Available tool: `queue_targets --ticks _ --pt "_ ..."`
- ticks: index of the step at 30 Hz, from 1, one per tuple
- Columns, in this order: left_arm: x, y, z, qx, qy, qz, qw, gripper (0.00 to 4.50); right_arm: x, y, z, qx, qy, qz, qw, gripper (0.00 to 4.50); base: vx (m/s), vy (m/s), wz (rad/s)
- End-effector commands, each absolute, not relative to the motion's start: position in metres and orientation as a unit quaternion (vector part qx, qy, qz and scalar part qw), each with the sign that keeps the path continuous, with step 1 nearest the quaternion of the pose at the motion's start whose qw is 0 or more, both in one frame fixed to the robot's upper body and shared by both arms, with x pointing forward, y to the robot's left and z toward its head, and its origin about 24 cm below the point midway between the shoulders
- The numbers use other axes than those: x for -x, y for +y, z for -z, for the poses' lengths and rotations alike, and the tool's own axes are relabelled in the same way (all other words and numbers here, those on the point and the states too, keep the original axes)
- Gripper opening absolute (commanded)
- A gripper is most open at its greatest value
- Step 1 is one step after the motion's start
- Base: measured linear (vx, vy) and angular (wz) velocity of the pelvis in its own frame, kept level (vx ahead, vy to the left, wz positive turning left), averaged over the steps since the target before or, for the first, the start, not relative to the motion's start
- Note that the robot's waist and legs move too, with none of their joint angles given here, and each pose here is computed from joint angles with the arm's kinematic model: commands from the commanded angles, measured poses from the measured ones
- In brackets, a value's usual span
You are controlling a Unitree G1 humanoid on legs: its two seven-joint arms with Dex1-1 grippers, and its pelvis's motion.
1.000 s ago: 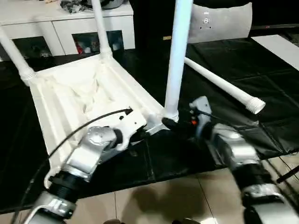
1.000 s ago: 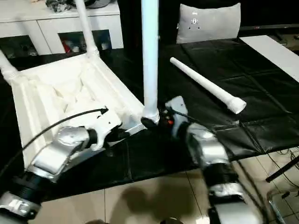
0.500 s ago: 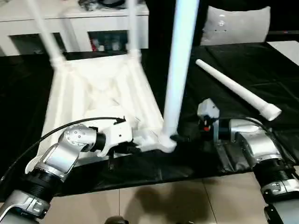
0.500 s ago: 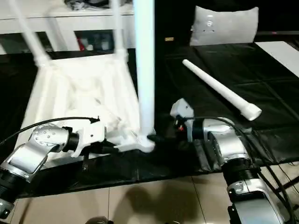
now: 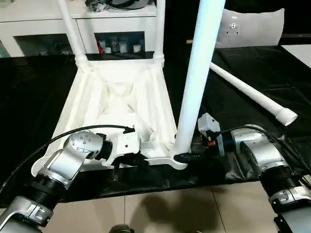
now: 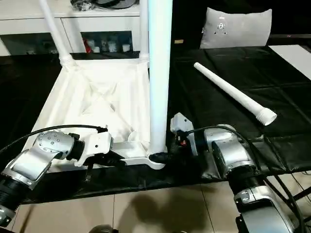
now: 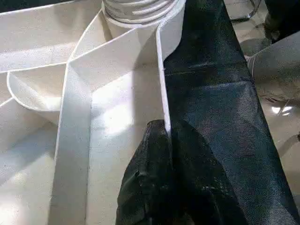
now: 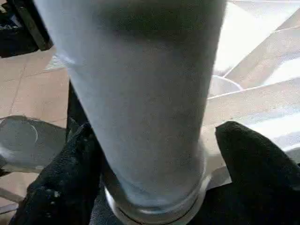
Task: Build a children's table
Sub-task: Rotate leg to tighten
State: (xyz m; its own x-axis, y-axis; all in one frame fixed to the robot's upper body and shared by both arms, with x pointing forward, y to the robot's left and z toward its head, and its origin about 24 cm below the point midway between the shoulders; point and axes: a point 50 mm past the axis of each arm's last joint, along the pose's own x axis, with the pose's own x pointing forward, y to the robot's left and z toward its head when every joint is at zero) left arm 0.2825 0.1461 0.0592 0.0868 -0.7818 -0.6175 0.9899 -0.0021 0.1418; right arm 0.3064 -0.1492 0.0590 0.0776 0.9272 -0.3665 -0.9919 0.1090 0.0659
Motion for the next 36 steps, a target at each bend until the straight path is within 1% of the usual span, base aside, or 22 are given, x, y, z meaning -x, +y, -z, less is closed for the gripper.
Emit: queue_targets --ticks 1,3,4,5,12,14,15,16,18,19,20,21,24,26,27,28,29,31,32,33,34,36 --pt "-0.277 0.140 -0.055 -0.295 0.194 0.679 0.644 0.00 -0.308 -0.150 -0.061 0.109 0.167 -0.662 0.723 3.55 0.000 0.000 0.00" --pt "-0.277 0.141 -0.054 -0.294 0.196 0.680 0.642 0.00 -0.308 -0.151 -0.060 0.109 0.172 -0.666 0.718 3.48 0.000 0.000 0.00" --pt "-0.277 0.141 -0.054 -0.294 0.196 0.680 0.642 0.00 -0.307 -0.151 -0.060 0.109 0.172 -0.666 0.717 3.25 0.000 0.000 0.00" --pt "-0.277 0.141 -0.054 -0.293 0.196 0.681 0.642 0.00 -0.307 -0.151 -0.060 0.109 0.173 -0.668 0.716 3.15 0.000 0.000 0.00" --pt "-0.277 0.143 -0.053 -0.288 0.198 0.680 0.645 0.00 -0.307 -0.149 -0.060 0.101 0.173 -0.672 0.713 2.81 0.000 0.000 0.00" --pt "-0.276 0.140 -0.055 -0.259 0.192 0.672 0.666 0.00 -0.306 -0.145 -0.058 0.087 0.167 -0.670 0.719 2.76 0.000 0.000 0.00" --pt "-0.276 0.140 -0.055 -0.256 0.192 0.671 0.669 0.00 -0.306 -0.145 -0.058 0.086 0.166 -0.669 0.720 2.75 0.000 0.000 0.00" --pt "-0.275 0.136 -0.056 -0.232 0.190 0.654 0.695 0.00 -0.306 -0.141 -0.056 0.072 0.161 -0.657 0.733 2.75 0.000 0.000 0.00" --pt "-0.276 0.132 -0.056 -0.211 0.190 0.630 0.723 0.00 -0.308 -0.137 -0.052 0.056 0.160 -0.636 0.753 2.75 0.000 0.000 0.00" --pt "-0.276 0.132 -0.056 -0.211 0.190 0.630 0.723 0.00 -0.308 -0.137 -0.052 0.056 0.160 -0.636 0.753 2.75 0.000 0.000 0.00" --pt "-0.275 0.123 -0.057 -0.184 0.187 0.612 0.746 0.00 -0.312 -0.128 -0.047 0.038 0.159 -0.599 0.784 2.74 0.000 0.000 0.00" --pt "-0.274 0.118 -0.057 -0.169 0.185 0.603 0.758 0.00 -0.314 -0.123 -0.044 0.030 0.158 -0.581 0.798 2.74 0.000 0.000 0.00" --pt "-0.273 0.103 -0.059 -0.132 0.178 0.576 0.787 0.00 -0.317 -0.109 -0.036 0.005 0.158 -0.534 0.831 2.73 0.000 0.000 0.00" --pt "-0.277 0.088 -0.063 -0.105 0.167 0.542 0.817 0.00 -0.321 -0.096 -0.029 -0.024 0.163 -0.486 0.858 2.73 0.000 0.000 0.00" --pt "-0.278 0.084 -0.064 -0.103 0.165 0.535 0.822 0.00 -0.322 -0.093 -0.028 -0.028 0.164 -0.478 0.863 2.73 0.000 0.000 0.00" --pt "-0.283 0.073 -0.066 -0.094 0.158 0.502 0.845 0.00 -0.325 -0.084 -0.024 -0.044 0.166 -0.441 0.881 2.73 0.000 0.000 0.00" --pt "-0.286 0.067 -0.067 -0.092 0.154 0.488 0.854 0.00 -0.327 -0.081 -0.022 -0.050 0.168 -0.419 0.891 2.73 0.000 0.000 0.00" --pt "-0.292 0.060 -0.069 -0.095 0.143 0.461 0.870 0.00 -0.331 -0.078 -0.022 -0.059 0.167 -0.387 0.905 2.73 0.000 0.000 0.00" --pt "-0.296 0.055 -0.071 -0.110 0.131 0.450 0.876 0.00 -0.332 -0.076 -0.022 -0.079 0.164 -0.375 0.909 3.08 0.000 0.000 0.00" --pt "-0.298 0.054 -0.072 -0.123 0.126 0.448 0.877 0.00 -0.333 -0.077 -0.022 -0.086 0.162 -0.371 0.910 3.08 0.000 0.000 0.00" --pt "-0.298 0.054 -0.072 -0.123 0.126 0.448 0.877 0.00 -0.333 -0.077 -0.022 -0.086 0.162 -0.371 0.910 3.43 0.000 0.000 0.00" --pt "-0.298 0.055 -0.073 -0.139 0.126 0.449 0.874 0.00 -0.333 -0.081 -0.023 -0.084 0.158 -0.366 0.913 3.45 0.000 0.000 0.00"
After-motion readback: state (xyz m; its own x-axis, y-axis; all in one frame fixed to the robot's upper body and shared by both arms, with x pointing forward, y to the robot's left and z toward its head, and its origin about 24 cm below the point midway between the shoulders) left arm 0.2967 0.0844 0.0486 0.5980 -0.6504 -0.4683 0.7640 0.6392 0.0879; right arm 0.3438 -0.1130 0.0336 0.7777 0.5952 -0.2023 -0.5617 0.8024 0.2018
